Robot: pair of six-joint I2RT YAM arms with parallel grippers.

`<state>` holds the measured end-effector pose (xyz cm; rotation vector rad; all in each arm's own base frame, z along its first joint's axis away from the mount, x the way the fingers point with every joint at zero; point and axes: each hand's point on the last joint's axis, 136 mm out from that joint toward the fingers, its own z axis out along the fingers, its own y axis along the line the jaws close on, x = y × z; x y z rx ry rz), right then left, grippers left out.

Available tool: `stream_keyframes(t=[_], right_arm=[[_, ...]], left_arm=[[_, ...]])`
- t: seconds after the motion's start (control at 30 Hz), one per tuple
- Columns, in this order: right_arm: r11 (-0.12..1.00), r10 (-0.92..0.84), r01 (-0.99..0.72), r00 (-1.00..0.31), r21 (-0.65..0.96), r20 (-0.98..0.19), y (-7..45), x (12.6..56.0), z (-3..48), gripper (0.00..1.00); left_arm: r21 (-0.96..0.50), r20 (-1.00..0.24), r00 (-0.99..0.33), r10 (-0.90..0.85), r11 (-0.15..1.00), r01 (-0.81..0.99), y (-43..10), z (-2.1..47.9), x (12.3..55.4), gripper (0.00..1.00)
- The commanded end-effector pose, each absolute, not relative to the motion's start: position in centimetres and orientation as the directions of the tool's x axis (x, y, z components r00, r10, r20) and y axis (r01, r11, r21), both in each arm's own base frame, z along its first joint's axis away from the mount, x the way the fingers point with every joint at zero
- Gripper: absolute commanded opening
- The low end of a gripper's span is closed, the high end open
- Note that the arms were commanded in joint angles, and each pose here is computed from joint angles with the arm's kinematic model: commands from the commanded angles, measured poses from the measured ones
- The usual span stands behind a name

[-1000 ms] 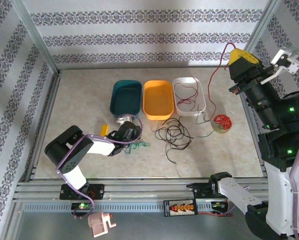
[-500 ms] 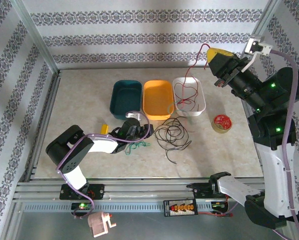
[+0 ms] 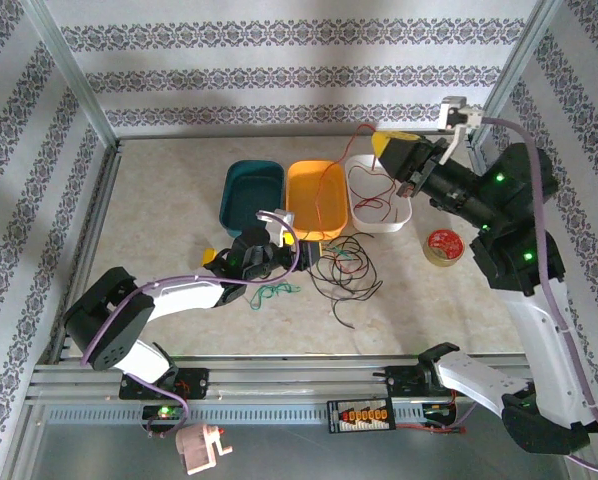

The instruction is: Untangle the cables

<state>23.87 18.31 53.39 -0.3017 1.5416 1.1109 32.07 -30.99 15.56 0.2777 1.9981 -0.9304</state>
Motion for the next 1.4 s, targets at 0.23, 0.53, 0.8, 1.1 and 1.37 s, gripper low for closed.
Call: stream_keyframes(t=[0.23, 0.53, 0.8, 1.1, 1.37], right_arm=[[0.483, 0.387, -0.734, -0.312, 0.478, -0.868, 18.5, 22.9, 53.9, 0.00], [0.486, 0.390, -0.731, -0.310, 0.480, -0.867, 18.4, 22.8, 53.9, 0.00], [0.555, 0.401, -0.690, -0.267, 0.464, -0.876, 17.2, 23.3, 53.7, 0.00], [0.795, 0.427, -0.492, 0.037, 0.355, -0.904, 10.0, 22.8, 57.3, 0.00], [0.923, 0.377, -0.208, 0.325, 0.324, -0.867, 2.5, 19.6, 60.4, 0.00]], left_arm=[[-0.516, -0.786, -0.604, -0.133, 0.680, 0.521, -32.1, 13.7, 32.3, 0.61], [-0.572, -0.721, -0.671, -0.176, 0.698, 0.431, -31.7, 9.6, 33.7, 0.36], [-0.592, -0.680, -0.695, -0.235, 0.736, 0.330, -30.3, 7.8, 34.7, 0.00], [-0.415, -0.658, -0.708, -0.258, 0.908, 0.055, -23.5, 4.0, 34.9, 0.00], [-0.362, -0.644, -0.723, -0.249, 0.932, 0.001, -21.8, 2.9, 34.1, 0.00]])
